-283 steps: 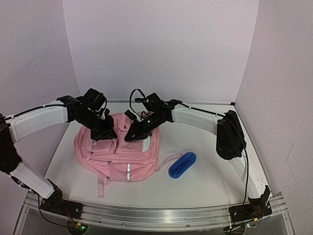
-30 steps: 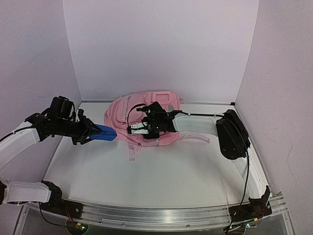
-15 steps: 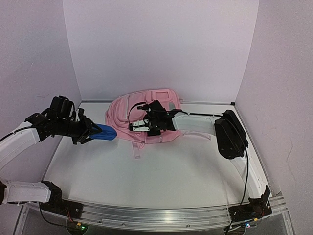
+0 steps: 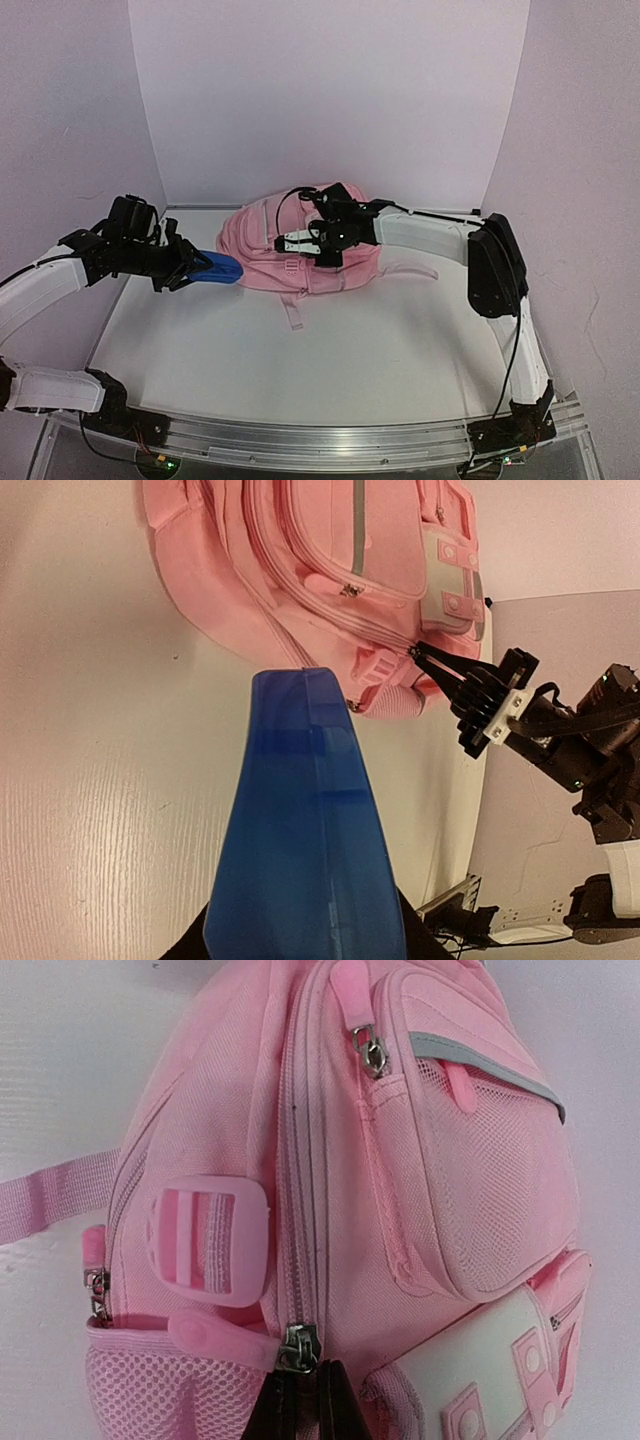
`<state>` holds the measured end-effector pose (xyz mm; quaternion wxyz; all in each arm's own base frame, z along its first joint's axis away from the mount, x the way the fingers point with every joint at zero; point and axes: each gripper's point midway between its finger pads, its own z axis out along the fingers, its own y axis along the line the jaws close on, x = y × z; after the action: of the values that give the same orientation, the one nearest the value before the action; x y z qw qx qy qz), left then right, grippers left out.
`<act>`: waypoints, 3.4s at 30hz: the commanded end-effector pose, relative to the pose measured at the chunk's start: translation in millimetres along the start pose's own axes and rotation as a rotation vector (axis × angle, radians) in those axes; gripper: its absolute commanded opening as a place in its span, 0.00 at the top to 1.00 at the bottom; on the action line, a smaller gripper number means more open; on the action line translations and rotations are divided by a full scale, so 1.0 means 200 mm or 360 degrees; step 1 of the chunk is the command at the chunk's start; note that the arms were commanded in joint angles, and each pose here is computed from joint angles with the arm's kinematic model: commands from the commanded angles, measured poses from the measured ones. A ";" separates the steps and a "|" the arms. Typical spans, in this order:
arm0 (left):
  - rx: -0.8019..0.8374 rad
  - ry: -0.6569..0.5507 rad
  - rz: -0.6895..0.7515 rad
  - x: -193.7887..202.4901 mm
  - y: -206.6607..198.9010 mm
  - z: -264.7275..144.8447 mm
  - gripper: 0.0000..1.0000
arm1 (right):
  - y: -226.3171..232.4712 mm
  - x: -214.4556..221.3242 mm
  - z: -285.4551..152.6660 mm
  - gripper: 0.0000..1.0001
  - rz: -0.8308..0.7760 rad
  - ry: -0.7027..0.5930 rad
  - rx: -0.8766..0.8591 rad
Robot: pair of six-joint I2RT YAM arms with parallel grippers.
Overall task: Pack the student bag
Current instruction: Place the personal item in the student bag.
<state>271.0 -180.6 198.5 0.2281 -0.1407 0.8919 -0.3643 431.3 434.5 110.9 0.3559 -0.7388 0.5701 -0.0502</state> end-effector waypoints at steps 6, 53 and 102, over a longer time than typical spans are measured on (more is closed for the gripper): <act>0.0116 -0.0059 0.0093 -0.07 -0.10 -0.01 0.81 | 0.14 -0.08 -0.38 1.00 0.0005 -0.0176 -0.0212; 0.0651 0.0210 0.0867 0.22 -0.53 0.07 0.93 | -0.30 -0.43 -0.74 1.00 0.0683 -0.0492 -0.0105; 0.1046 0.0161 0.1283 0.36 -0.58 0.55 0.93 | -0.20 -0.75 -1.12 1.00 0.0620 -0.0905 -0.0343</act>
<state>264.2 -340.5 148.3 0.2713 0.2666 0.7869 -0.4860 353.0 426.0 194.6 0.2621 -0.6258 0.7141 0.1726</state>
